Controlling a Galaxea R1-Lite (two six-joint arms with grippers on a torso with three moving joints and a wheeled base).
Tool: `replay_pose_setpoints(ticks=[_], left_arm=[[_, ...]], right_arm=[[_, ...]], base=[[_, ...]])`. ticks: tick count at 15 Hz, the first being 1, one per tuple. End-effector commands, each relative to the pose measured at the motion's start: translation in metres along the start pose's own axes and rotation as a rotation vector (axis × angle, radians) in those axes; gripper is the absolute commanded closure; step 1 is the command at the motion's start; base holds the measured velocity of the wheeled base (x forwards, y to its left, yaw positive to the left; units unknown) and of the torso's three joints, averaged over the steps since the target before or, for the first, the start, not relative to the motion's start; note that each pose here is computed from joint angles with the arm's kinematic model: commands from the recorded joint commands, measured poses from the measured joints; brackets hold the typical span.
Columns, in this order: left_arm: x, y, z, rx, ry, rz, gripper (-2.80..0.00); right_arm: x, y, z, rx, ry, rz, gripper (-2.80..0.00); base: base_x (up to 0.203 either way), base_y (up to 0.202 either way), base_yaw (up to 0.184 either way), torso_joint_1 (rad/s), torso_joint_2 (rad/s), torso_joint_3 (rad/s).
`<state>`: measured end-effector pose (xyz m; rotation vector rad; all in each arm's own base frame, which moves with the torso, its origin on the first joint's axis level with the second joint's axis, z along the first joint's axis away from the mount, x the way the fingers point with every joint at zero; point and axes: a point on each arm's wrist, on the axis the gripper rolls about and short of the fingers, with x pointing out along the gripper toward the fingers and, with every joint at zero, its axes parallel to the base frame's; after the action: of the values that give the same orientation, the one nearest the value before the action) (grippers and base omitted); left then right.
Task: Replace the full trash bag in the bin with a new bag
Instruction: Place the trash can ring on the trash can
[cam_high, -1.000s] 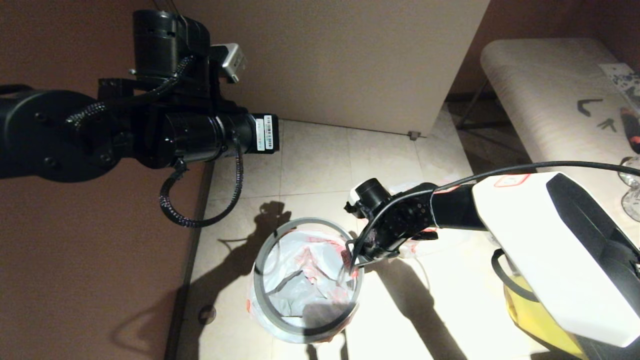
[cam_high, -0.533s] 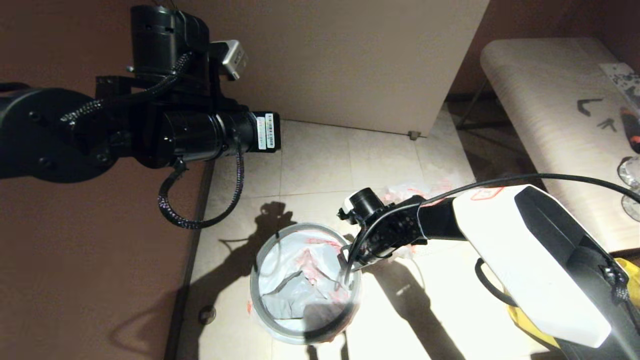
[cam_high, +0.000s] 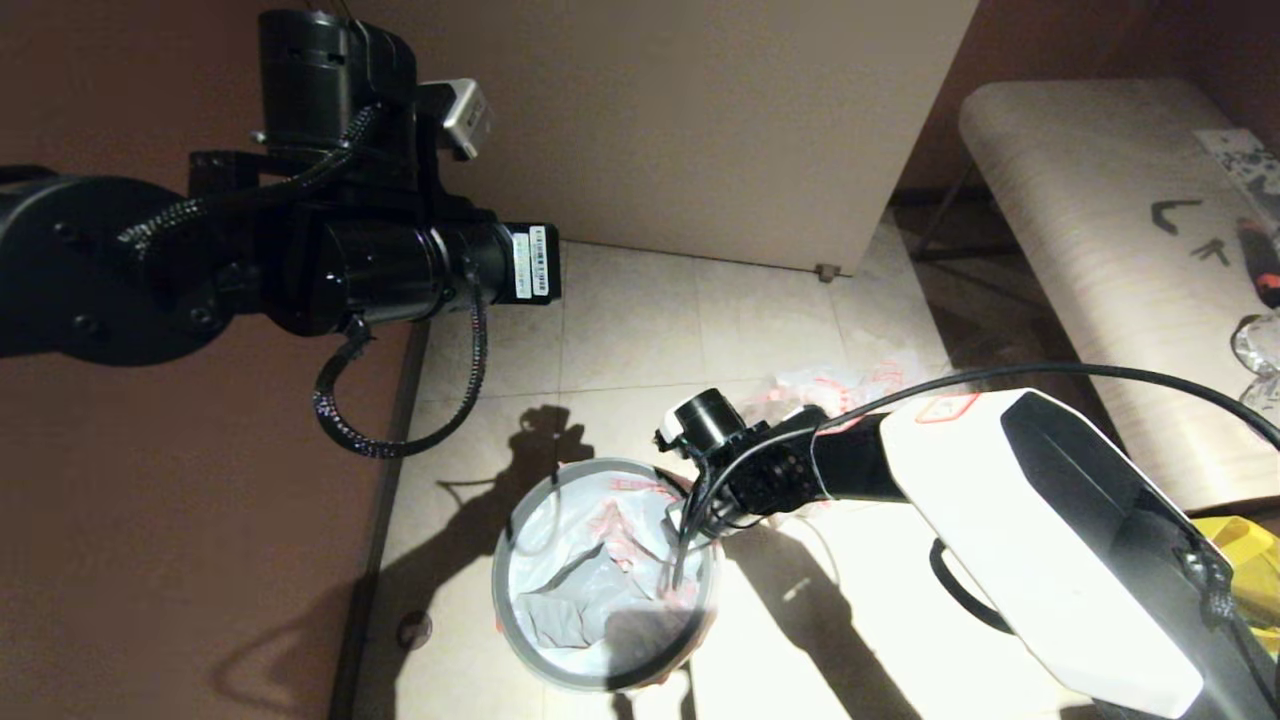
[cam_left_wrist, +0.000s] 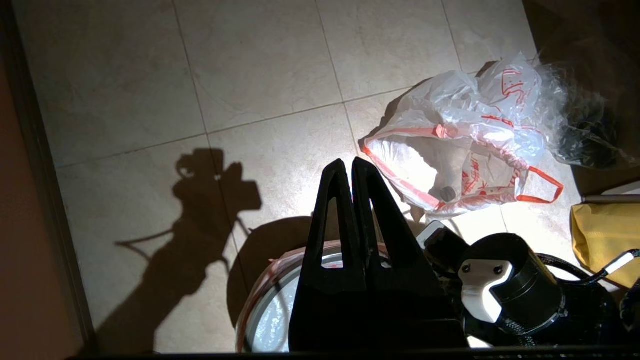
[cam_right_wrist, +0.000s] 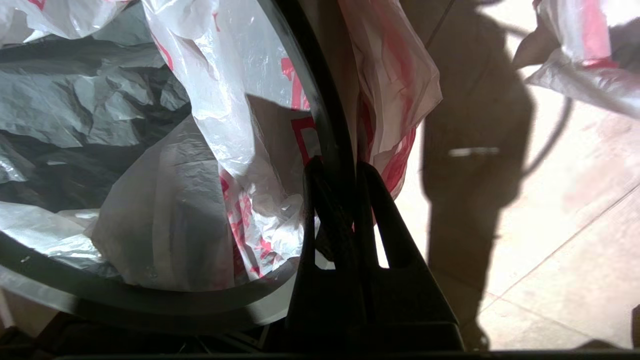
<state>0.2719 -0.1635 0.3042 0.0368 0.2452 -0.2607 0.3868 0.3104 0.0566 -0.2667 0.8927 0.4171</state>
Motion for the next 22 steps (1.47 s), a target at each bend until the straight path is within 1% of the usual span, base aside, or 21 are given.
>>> replay_pose_setpoints(ticks=[1,4,6,9,12,14,16,18,20,22], left_arm=[[-0.001,0.000,0.000,-0.001,-0.001,0.002,0.00],[-0.002,0.001,0.001,-0.002,-0.004,0.002,0.00],[-0.001,0.000,0.000,-0.002,-0.002,0.002,0.00],[-0.001,0.000,0.001,-0.002,-0.002,0.002,0.00],[-0.002,0.000,0.001,-0.002,-0.004,0.001,0.00],[-0.002,0.000,0.001,-0.002,-0.005,0.001,0.00],[-0.002,0.000,0.001,-0.002,-0.004,0.001,0.00],[-0.002,0.000,0.001,-0.002,-0.004,0.001,0.00],[-0.002,0.000,0.001,-0.002,-0.004,0.001,0.00],[-0.002,0.000,0.001,-0.002,-0.004,0.001,0.00]], right_arm=[[0.011,0.004,-0.005,-0.015,0.007,-0.001,0.00],[0.021,0.008,-0.009,-0.040,-0.005,-0.001,0.00],[0.024,0.011,-0.008,-0.055,-0.031,-0.004,0.00],[0.029,0.013,-0.007,-0.096,-0.070,-0.055,0.00],[0.007,0.028,-0.001,-0.110,-0.100,-0.040,0.00],[-0.020,0.039,0.009,-0.103,-0.157,-0.083,0.00],[-0.030,0.038,0.014,-0.093,-0.184,-0.135,0.00],[-0.031,0.031,0.017,-0.080,-0.191,-0.176,0.00],[-0.026,0.019,0.017,-0.063,-0.182,-0.200,0.00],[-0.020,0.015,0.015,-0.060,-0.170,-0.209,0.00]], base=[[0.000,0.000,0.000,0.000,0.00,0.000],[0.000,0.000,0.000,0.000,0.00,0.000],[0.000,0.000,0.000,0.000,0.00,0.000],[0.000,0.000,0.000,0.000,0.00,0.000],[0.000,0.000,0.000,0.000,0.00,0.000],[0.000,0.000,0.000,0.000,0.00,0.000],[0.000,0.000,0.000,0.000,0.00,0.000],[0.000,0.000,0.000,0.000,0.00,0.000],[0.000,0.000,0.000,0.000,0.00,0.000],[0.000,0.000,0.000,0.000,0.00,0.000]])
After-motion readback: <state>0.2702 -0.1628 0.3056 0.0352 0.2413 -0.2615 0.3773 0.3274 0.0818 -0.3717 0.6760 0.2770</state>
